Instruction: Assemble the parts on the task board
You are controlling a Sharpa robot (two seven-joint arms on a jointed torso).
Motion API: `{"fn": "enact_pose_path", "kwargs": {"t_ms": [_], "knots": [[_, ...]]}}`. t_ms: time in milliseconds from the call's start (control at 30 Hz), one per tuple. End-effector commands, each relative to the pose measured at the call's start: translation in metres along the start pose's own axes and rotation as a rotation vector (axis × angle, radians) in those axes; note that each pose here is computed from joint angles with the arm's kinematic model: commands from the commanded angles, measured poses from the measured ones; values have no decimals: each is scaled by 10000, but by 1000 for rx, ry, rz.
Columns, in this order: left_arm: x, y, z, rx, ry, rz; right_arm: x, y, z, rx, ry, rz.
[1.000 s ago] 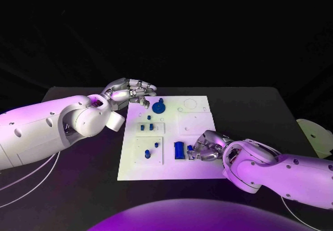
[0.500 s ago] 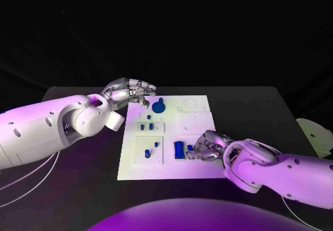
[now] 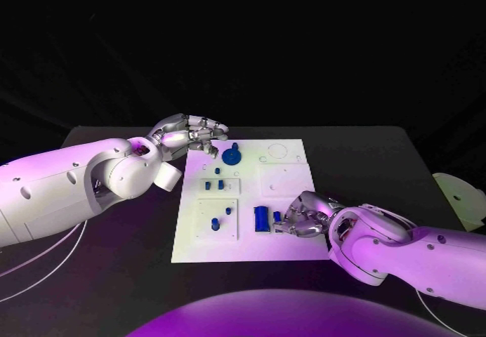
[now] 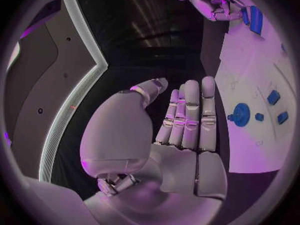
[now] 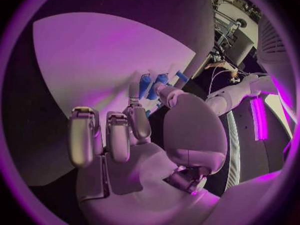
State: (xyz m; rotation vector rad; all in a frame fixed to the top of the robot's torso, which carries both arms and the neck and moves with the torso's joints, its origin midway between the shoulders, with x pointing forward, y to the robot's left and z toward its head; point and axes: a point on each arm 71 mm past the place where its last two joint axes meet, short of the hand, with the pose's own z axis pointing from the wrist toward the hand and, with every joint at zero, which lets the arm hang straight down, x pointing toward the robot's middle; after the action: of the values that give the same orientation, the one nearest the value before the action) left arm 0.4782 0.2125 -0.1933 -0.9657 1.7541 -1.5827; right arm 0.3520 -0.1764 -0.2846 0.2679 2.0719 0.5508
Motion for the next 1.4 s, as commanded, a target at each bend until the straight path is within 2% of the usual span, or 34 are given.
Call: {"fn": "enact_pose_path", "kwargs": {"t_ms": [33, 633, 767, 867, 933, 1100, 1200, 1400], "knots": [[25, -4, 7, 1, 25, -13, 7, 21, -14, -11, 0, -21], [20, 3, 11, -6, 25, -13, -3, -9, -19, -9, 3, -41], [16, 1, 11, -3, 21, -12, -30, -32, -22, -16, -17, -35], [3, -4, 13, 6, 11, -11, -82, -28, -36, -47, -46, 6], [-11, -6, 16, 14, -2, -13, -151, -9, -38, -80, -71, 48], [-66, 18, 12, 36, -74, -35, -451, 28, 10, -227, -199, 190], [-115, 42, 2, 52, -132, -52, -688, -7, 129, -288, -254, 287], [-264, 85, 40, 94, -252, -78, -1059, -186, 456, -268, -302, 517]]}}
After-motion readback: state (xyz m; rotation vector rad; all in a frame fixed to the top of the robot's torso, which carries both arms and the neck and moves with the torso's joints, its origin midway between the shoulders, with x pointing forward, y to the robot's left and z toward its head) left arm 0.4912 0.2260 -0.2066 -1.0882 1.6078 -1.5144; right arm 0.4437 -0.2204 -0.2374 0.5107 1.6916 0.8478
